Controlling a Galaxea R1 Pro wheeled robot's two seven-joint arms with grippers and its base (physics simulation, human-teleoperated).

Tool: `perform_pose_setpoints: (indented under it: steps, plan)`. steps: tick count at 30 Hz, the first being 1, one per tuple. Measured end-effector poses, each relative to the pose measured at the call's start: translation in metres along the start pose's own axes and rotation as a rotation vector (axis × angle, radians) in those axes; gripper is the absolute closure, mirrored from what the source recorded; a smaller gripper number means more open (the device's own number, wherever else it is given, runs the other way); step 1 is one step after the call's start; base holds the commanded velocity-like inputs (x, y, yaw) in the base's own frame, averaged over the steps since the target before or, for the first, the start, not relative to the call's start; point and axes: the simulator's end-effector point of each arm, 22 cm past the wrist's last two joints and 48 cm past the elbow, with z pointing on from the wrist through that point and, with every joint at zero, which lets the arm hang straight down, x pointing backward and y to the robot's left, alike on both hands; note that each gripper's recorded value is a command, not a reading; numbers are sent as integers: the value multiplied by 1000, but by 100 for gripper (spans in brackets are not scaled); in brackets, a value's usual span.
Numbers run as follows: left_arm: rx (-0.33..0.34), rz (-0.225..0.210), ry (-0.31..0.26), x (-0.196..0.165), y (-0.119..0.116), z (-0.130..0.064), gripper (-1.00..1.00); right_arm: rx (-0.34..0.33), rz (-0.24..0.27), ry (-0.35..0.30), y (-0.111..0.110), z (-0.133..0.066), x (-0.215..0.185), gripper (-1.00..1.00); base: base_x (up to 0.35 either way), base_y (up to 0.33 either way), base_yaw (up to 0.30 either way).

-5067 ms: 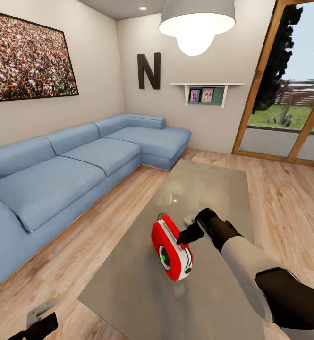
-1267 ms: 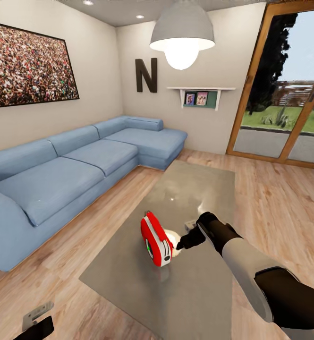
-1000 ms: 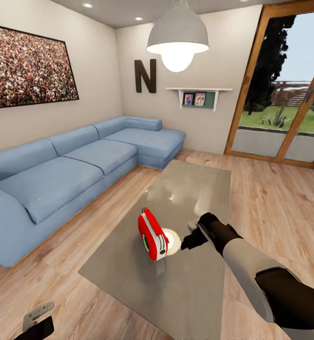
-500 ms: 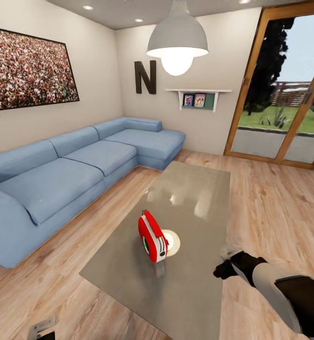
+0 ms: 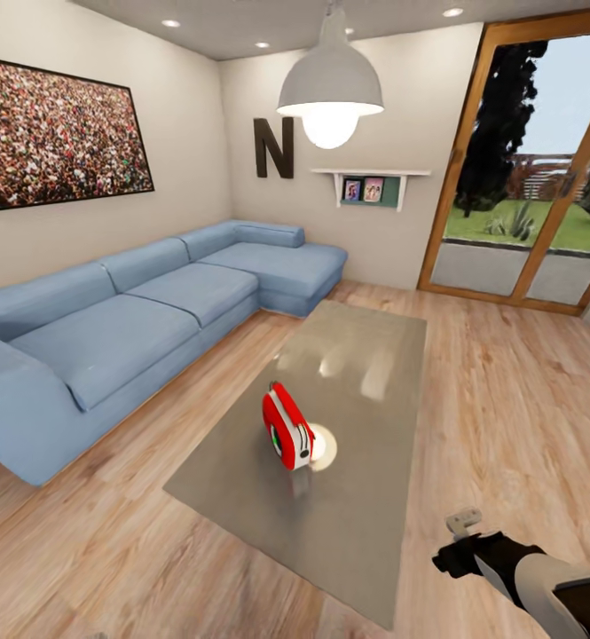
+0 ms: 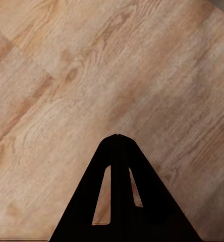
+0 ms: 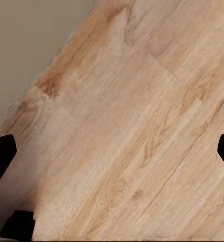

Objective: Turn on the radio receiver that's on the table in the living room.

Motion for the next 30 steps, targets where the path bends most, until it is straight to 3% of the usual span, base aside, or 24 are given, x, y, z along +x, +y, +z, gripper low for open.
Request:
perform_pose_setpoints:
  steps: [8, 9, 13, 16, 24, 28, 30]
  plan:
    - [2, 31, -3, -3, 2, -11, 100, 16, -6, 43, 2, -7, 30, -100, -338, 0, 0]
    - [14, 61, 17, 5, -3, -12, 100, 32, -9, 59, 1, -7, 42, -100, -338, 0, 0]
    - [77, 268, 129, 47, -29, -19, 100, 59, -19, 111, 4, -10, 83, -100, -338, 0, 0]
    - [98, 335, 182, 69, -36, -26, 100, 49, -27, 146, 15, -13, 110, -100, -338, 0, 0]
    - [106, 344, 196, 75, -41, -31, 100, 30, -32, 175, 28, -17, 131, -100, -143, 0, 0]
    - [134, 334, 206, 85, -61, -32, 100, 8, -33, 168, 44, -15, 127, -100, -5, 0, 0]
    - [165, 320, 240, 106, -83, -36, 100, -13, -35, 162, 61, -14, 122, -100, -1, 0, 0]
